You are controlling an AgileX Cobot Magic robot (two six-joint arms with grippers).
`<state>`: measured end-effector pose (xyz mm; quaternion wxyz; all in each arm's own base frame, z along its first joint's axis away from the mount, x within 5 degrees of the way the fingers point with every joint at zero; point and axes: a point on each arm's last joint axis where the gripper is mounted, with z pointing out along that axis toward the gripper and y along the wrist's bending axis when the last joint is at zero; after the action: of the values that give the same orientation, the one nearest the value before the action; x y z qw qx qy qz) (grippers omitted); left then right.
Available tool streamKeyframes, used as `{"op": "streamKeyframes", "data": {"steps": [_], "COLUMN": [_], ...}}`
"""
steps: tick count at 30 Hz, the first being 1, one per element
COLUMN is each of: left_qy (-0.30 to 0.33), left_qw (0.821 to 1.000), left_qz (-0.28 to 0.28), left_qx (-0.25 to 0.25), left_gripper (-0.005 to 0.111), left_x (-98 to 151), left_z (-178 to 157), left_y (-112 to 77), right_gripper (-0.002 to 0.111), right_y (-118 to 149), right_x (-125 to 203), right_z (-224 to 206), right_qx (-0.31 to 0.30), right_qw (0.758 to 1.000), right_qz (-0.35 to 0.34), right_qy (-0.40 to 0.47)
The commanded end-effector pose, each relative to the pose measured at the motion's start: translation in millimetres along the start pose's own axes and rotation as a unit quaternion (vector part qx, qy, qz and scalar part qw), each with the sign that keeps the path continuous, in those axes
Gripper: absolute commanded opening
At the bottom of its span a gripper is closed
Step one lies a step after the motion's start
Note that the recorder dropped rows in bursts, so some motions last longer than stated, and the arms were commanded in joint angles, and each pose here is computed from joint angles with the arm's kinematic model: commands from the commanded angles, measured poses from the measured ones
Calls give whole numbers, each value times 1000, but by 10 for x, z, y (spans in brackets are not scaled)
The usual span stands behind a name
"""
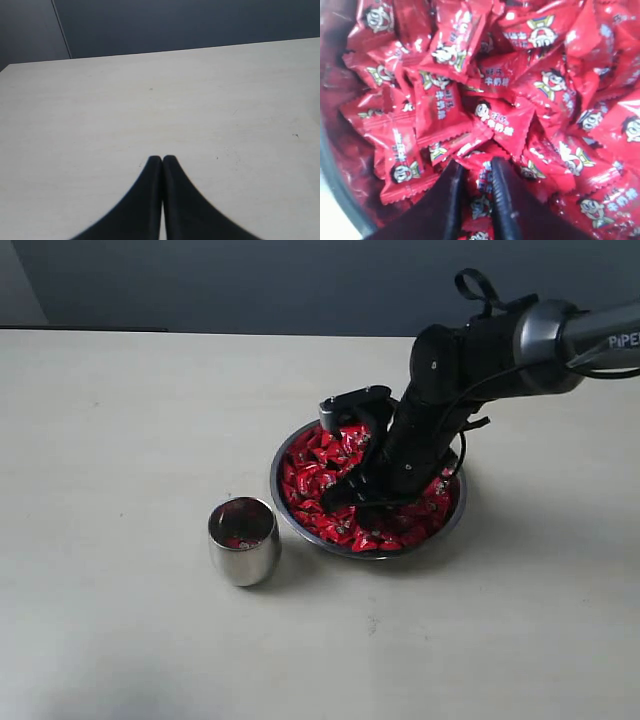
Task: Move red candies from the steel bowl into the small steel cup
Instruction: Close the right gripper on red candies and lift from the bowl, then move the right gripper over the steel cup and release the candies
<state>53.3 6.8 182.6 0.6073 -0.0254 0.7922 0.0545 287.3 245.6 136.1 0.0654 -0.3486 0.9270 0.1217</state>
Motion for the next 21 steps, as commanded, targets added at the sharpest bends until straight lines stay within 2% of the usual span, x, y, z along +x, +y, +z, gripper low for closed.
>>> {"op": "streamKeyframes", "data": {"steps": [1,12,16,21], "left_qy": [-6,-6,-6,-6], "left_qw": [1000,1000,1000,1000], "left_qz": [1,1,1,1], "left_qx": [2,2,2,2], "left_gripper": [0,0,0,0], "left_x": [-5,-5,-5,-5], "left_z": [-1,-1,-1,-1], "left_y": [-2,-2,-2,-2], "right_gripper": [1,1,1,1], "right_y": [24,134,262,560], "right_x": [-38,-93,-127,-169], "right_z": [-212,-591,-720,-755], "right_qx": [7,-13,-69,-131], "right_qw": [999,997,991,978], "right_qz": [-11,-8,-23,-64], "right_qy": [-31,-79,-115,-150]}}
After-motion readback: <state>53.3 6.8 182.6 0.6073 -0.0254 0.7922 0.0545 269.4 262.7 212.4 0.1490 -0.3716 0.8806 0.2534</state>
